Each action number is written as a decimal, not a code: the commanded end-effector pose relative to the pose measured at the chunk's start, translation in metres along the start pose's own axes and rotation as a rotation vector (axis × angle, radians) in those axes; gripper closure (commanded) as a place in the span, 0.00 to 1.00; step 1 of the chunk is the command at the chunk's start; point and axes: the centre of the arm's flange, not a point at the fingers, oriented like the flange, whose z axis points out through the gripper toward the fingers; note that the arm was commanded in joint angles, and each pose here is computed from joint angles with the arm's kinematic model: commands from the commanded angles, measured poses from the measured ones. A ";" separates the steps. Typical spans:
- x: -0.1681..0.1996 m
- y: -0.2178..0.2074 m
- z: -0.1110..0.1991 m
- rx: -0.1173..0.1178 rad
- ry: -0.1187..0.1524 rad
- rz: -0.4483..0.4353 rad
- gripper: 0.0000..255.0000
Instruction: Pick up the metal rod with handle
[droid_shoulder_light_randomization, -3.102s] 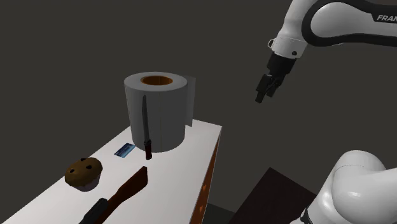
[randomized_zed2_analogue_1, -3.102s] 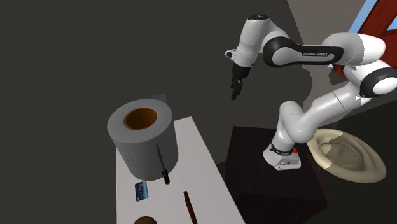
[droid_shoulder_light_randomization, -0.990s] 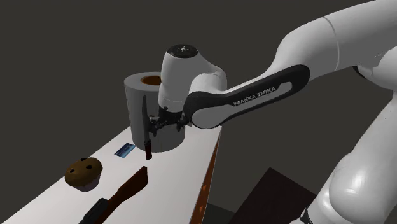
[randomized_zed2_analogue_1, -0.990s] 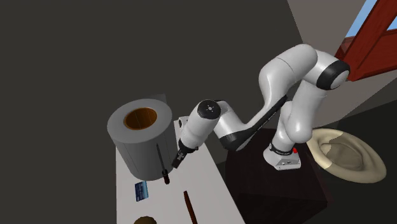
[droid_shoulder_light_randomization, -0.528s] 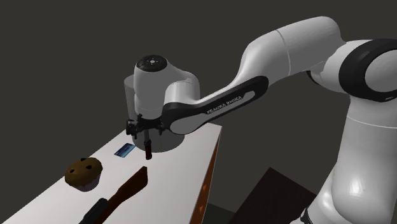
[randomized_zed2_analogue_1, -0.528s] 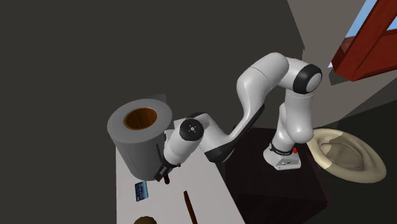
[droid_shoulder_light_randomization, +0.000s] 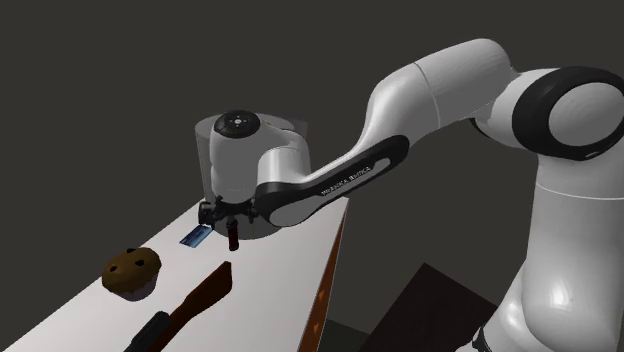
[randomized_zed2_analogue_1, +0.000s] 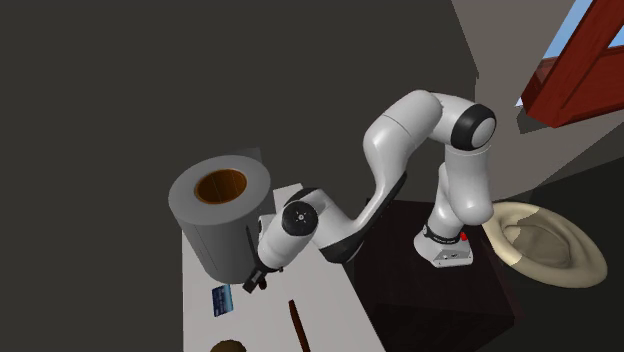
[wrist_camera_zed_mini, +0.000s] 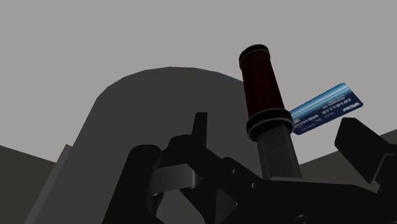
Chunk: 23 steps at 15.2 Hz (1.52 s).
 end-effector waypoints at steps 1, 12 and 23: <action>-0.001 -0.001 0.001 0.000 0.000 0.000 1.00; 0.004 -0.001 -0.009 0.000 0.000 0.000 1.00; 0.027 -0.002 -0.062 0.000 0.000 0.000 1.00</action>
